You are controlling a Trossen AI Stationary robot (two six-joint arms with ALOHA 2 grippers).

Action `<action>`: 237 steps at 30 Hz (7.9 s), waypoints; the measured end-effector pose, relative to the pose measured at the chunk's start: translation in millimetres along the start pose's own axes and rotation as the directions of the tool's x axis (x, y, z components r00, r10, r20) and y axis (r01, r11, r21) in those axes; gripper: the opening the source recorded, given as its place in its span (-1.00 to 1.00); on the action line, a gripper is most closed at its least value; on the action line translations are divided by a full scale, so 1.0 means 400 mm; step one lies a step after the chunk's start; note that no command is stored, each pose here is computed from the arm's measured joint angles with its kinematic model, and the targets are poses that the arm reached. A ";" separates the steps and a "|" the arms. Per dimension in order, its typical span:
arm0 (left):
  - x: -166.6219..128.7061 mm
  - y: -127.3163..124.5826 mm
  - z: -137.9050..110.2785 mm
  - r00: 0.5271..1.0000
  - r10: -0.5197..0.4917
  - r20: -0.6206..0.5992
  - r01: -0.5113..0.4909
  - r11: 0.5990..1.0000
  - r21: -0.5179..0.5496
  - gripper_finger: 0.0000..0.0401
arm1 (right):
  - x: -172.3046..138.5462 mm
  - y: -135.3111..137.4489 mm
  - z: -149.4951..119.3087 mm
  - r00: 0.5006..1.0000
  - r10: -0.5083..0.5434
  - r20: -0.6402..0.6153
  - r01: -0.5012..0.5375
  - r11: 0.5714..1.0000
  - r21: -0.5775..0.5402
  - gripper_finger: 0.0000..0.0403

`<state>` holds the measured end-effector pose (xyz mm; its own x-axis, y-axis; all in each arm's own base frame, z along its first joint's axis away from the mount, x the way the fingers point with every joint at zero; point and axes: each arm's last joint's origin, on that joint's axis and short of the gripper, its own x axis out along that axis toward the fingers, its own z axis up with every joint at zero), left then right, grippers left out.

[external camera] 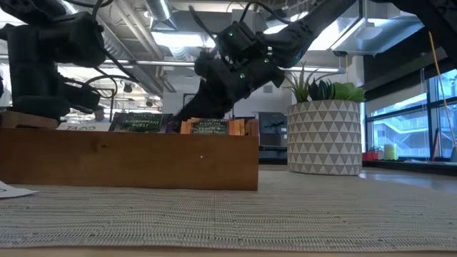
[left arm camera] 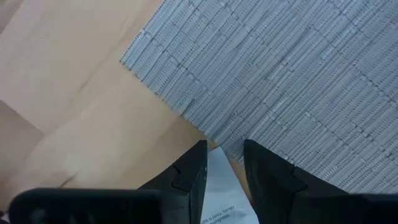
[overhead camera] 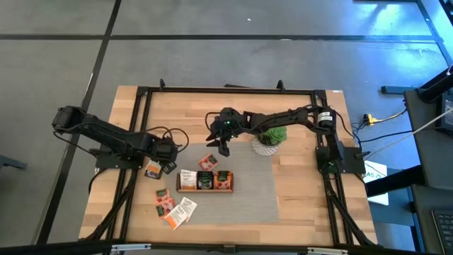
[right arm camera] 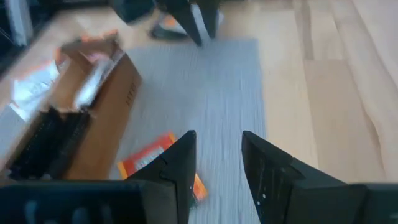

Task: Pick & Place Tea
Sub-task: Put the white tea bag into the left section of the wooden organizer

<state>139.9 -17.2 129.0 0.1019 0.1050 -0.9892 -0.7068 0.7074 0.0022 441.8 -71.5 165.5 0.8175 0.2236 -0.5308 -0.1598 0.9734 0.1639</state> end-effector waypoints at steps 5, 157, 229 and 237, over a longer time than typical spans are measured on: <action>0.000 -0.001 0.000 1.000 0.016 0.027 -0.016 1.000 0.022 -0.50 | -0.004 -0.014 -0.025 0.982 -0.159 -0.106 0.163 0.986 0.025 -0.35; -0.029 -0.081 -0.055 0.963 0.263 -0.053 -0.268 0.957 -0.112 -0.17 | -0.007 -0.012 0.045 0.983 -0.039 0.177 0.032 0.999 0.039 -0.35; -0.059 -0.103 -0.059 0.944 0.251 -0.215 -0.252 0.968 0.022 -0.19 | 0.004 0.012 0.038 0.986 -0.085 0.141 0.083 0.996 0.021 -0.35; -0.060 -0.111 -0.087 0.943 0.263 -0.205 -0.233 0.960 0.157 -0.17 | 0.004 0.012 0.038 0.986 -0.085 0.141 0.083 0.996 0.021 -0.35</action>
<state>144.6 -75.4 147.5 -0.2333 0.1411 -0.9621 -0.5920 0.7643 0.2557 450.8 -67.3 177.9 0.8980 0.1305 -0.4202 -0.0794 0.9874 0.1370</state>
